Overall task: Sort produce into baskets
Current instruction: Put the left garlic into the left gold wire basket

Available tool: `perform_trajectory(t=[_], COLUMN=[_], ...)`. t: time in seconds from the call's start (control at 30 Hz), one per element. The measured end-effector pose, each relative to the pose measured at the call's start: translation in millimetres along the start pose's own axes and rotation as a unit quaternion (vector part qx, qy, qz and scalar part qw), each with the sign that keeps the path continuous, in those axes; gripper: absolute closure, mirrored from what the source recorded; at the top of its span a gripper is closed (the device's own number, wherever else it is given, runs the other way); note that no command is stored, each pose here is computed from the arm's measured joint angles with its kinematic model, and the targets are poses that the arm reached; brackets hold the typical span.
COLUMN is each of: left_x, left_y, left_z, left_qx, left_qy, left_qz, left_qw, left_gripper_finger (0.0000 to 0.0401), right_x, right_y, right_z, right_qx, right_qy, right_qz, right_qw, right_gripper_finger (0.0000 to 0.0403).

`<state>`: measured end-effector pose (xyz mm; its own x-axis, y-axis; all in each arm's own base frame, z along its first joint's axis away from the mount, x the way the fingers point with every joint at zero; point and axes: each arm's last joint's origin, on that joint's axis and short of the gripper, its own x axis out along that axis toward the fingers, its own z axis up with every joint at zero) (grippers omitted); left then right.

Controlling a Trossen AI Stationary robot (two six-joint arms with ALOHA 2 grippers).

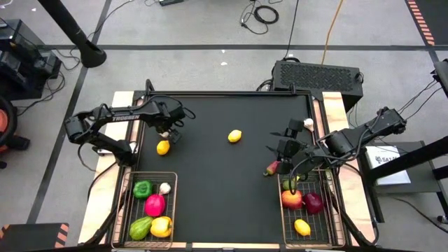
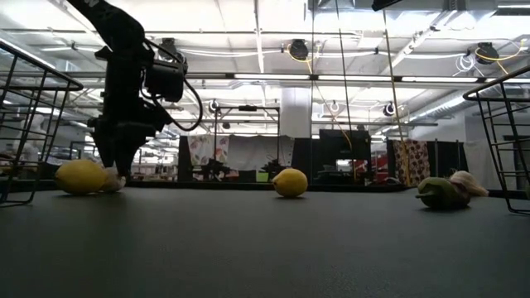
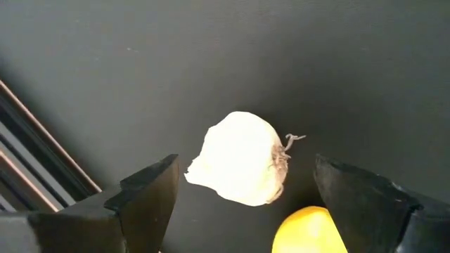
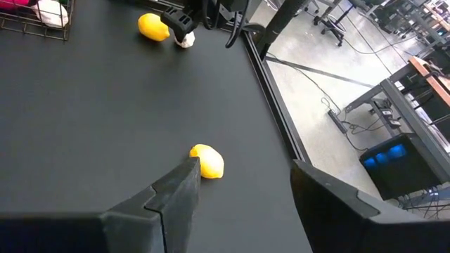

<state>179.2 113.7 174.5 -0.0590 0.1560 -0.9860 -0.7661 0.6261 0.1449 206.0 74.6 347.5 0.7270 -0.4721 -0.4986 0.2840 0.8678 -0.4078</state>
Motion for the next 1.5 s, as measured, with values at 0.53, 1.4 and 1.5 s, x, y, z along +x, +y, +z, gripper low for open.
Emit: perform_trajectory(t=[0.53, 1.4, 1.5], left_x=[-0.1, -0.7, -0.6], left_y=[-0.1, -3.5, -3.0], left_z=[0.0, -0.3, 0.2], left_qx=[-0.026, -0.034, -0.03], left_qy=[0.0, -0.011, -0.013], left_qz=[-0.001, 0.011, 0.015], left_qw=[1.0, 0.999, 0.999], left_gripper_finger=[0.0069, 0.0123, 0.0123], right_x=[0.0, 0.0, 0.0], right_y=[0.0, 0.0, 0.0], right_z=[0.0, 0.0, 0.0], right_qx=[0.0, 0.0, 0.0], right_qy=[0.0, 0.0, 0.0], right_qz=[0.0, 0.0, 0.0], right_qw=[1.0, 1.0, 1.0], right_gripper_finger=[0.019, 0.019, 0.019])
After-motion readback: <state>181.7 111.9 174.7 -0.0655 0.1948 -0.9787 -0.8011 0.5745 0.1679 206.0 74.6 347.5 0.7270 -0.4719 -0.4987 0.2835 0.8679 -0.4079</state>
